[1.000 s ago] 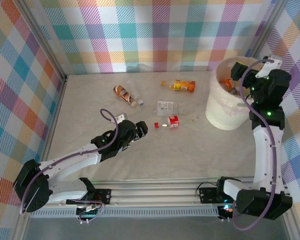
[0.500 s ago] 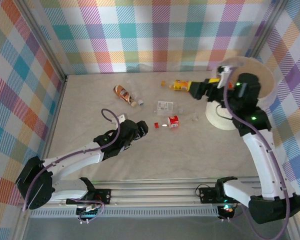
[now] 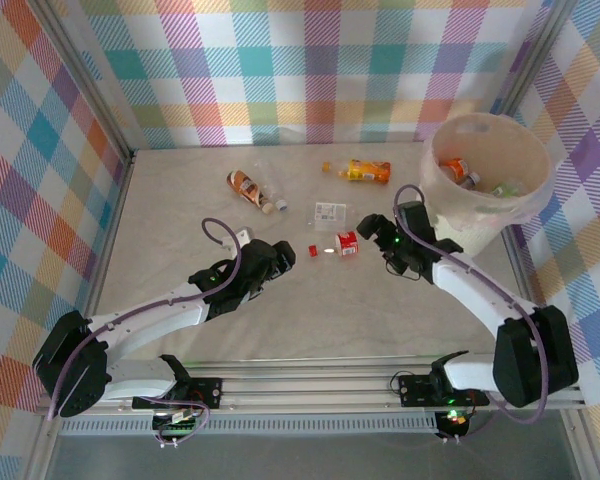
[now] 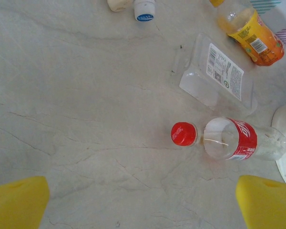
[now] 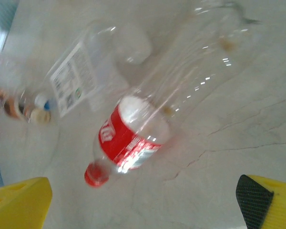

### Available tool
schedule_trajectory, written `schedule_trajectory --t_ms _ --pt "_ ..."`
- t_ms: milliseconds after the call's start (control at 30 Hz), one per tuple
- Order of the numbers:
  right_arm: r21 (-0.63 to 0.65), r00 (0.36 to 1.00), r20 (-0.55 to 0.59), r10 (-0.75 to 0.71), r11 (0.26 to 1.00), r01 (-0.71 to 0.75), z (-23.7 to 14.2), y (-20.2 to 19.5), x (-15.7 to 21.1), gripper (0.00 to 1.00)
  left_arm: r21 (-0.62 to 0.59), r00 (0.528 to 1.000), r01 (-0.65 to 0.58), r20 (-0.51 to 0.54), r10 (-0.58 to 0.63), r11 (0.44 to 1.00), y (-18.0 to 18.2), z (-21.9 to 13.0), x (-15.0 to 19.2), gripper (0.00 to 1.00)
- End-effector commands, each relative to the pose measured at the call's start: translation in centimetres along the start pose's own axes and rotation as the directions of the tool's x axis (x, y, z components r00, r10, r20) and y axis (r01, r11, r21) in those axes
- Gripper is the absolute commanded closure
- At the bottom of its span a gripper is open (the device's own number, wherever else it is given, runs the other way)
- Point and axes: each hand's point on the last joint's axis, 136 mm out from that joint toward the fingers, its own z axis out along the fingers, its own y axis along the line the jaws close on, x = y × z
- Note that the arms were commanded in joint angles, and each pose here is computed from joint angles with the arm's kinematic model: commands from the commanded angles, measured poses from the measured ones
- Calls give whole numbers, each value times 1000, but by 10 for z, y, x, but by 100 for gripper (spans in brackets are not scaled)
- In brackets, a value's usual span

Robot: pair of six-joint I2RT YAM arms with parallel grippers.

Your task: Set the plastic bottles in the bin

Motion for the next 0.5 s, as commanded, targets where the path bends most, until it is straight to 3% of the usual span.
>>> schedule_trajectory --t_ms 0,200,467 --pt "37 967 73 243 969 -246 9 4 -16 0 -46 999 12 31 -10 999 13 -2 -7 0" --pt "265 938 95 335 899 -348 43 -16 -18 0 -43 999 12 44 -10 999 20 -9 -9 0" --pt "319 868 221 445 808 -495 77 -36 -24 2 -51 996 19 86 -15 999 37 -24 -15 0"
